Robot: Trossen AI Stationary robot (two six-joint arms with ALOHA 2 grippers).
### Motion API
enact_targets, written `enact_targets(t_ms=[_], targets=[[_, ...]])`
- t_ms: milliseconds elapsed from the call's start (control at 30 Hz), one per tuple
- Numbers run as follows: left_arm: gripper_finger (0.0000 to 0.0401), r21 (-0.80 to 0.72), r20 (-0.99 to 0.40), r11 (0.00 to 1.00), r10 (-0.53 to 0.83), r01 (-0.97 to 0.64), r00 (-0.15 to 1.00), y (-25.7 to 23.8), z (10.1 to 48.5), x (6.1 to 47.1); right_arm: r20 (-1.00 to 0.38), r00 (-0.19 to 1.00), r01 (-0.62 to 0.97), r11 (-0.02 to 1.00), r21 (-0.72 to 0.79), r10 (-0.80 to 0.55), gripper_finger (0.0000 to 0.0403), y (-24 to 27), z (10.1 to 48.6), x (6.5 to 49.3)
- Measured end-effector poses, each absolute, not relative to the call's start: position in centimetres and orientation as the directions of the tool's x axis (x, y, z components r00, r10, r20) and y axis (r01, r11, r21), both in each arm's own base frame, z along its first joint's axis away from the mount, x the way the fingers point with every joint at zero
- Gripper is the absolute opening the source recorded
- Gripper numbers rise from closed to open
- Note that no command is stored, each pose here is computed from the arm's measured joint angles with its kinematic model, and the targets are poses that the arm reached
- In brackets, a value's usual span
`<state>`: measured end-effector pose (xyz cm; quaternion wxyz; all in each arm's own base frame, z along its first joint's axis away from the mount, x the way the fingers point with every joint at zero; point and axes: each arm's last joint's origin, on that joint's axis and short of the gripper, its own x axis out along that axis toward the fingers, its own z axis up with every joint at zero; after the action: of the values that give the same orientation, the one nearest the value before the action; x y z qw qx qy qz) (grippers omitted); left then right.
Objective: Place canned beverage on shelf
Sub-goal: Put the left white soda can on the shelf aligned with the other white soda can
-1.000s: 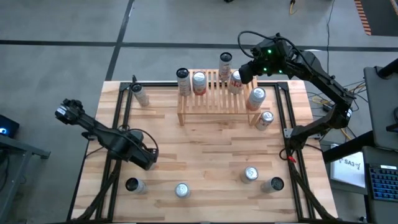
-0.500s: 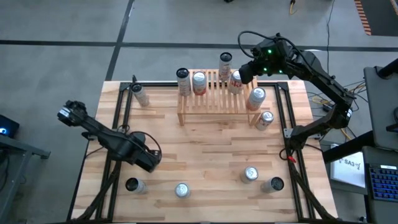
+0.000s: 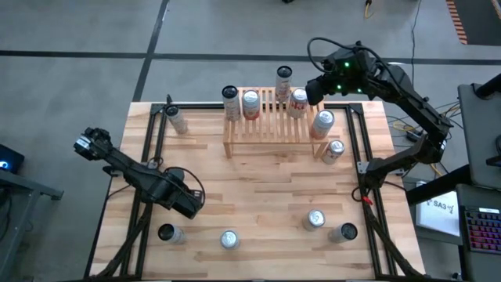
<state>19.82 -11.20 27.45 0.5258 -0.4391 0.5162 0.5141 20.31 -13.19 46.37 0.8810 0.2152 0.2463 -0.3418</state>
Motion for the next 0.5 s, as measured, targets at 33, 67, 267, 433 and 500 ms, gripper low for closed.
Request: enact_targets(t_ms=[33,67,267,433,500], targets=[[0.0248,0.069,-0.994,0.086,0.087,-0.994,-0.062,-11.20,27.45,19.82,-0.580,0.645,0.708,0.674,0.211,-0.497,0.0011,-13.18,46.39,20.29],[0.0247,0.069,-0.994,0.086,0.087,-0.994,-0.061,-11.20,27.46,19.81,-0.580,0.646,0.708,0.674,0.211,-0.497,0.0011,-13.16,46.40,20.27],[0.0246,0.067,-0.994,0.088,0.088,-0.994,-0.059,-11.18,27.52,19.80,-0.579,0.646,0.708,0.675,0.210,-0.498,0.0011,-13.14,46.43,20.23],[0.0249,0.054,-0.992,0.066,0.117,-0.996,-0.046,-11.10,27.46,19.83,-0.579,0.646,0.705,0.680,0.203,-0.497,0.0011,-13.14,46.43,20.23],[0.0265,0.052,-0.990,0.047,0.133,-0.998,-0.046,-11.01,27.36,19.77,-0.579,0.646,0.704,0.681,0.201,-0.498,0.0011,-13.14,46.43,20.23]])
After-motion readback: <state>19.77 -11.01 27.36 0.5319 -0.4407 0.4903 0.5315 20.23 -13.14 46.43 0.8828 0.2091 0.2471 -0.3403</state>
